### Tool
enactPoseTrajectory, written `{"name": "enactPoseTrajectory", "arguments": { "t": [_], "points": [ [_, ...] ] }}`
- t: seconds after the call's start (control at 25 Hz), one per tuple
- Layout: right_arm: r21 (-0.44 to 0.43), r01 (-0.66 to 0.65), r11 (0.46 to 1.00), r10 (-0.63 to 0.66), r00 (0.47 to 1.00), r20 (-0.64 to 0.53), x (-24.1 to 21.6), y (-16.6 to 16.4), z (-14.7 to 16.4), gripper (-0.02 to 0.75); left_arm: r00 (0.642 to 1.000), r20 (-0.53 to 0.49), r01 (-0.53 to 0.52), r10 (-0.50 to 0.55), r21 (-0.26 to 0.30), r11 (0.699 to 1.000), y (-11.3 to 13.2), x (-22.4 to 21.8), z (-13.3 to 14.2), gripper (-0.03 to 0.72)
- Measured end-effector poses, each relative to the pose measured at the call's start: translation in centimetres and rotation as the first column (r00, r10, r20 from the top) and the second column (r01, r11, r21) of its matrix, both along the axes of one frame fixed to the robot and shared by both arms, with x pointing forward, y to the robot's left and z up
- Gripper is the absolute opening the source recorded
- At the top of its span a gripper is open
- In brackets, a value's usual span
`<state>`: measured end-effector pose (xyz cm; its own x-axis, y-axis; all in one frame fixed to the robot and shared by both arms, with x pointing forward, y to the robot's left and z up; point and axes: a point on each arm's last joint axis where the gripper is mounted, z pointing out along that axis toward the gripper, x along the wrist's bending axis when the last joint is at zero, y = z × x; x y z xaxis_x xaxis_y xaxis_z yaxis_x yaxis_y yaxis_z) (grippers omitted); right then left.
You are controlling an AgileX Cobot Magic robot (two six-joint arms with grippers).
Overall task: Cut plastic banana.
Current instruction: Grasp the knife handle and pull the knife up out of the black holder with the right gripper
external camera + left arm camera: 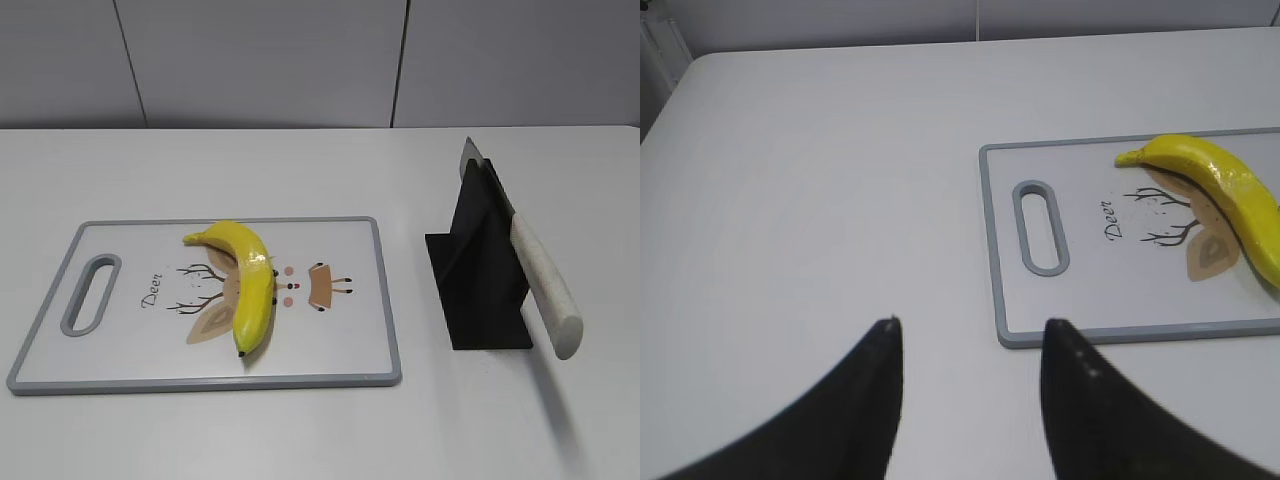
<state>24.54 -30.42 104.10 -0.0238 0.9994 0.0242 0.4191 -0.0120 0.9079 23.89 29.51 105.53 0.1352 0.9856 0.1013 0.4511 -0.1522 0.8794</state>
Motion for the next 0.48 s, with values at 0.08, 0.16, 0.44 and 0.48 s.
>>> {"name": "enactPoseTrajectory", "arguments": {
  "t": [0.08, 0.16, 0.44, 0.48],
  "points": [
    [0.0, 0.0, 1.0, 0.0, 1.0, 0.0, 0.0, 0.0, 0.0, 0.582, 1.0, 0.0, 0.0, 0.0, 0.0, 1.0, 0.0, 0.0, 0.0, 0.429],
    [0.0, 0.0, 1.0, 0.0, 1.0, 0.0, 0.0, 0.0, 0.0, 0.582, 1.0, 0.0, 0.0, 0.0, 0.0, 1.0, 0.0, 0.0, 0.0, 0.422],
    [0.0, 0.0, 1.0, 0.0, 1.0, 0.0, 0.0, 0.0, 0.0, 0.582, 1.0, 0.0, 0.0, 0.0, 0.0, 1.0, 0.0, 0.0, 0.0, 0.419],
    [0.0, 0.0, 1.0, 0.0, 1.0, 0.0, 0.0, 0.0, 0.0, 0.582, 1.0, 0.0, 0.0, 0.0, 0.0, 1.0, 0.0, 0.0, 0.0, 0.421]
  ]
}}
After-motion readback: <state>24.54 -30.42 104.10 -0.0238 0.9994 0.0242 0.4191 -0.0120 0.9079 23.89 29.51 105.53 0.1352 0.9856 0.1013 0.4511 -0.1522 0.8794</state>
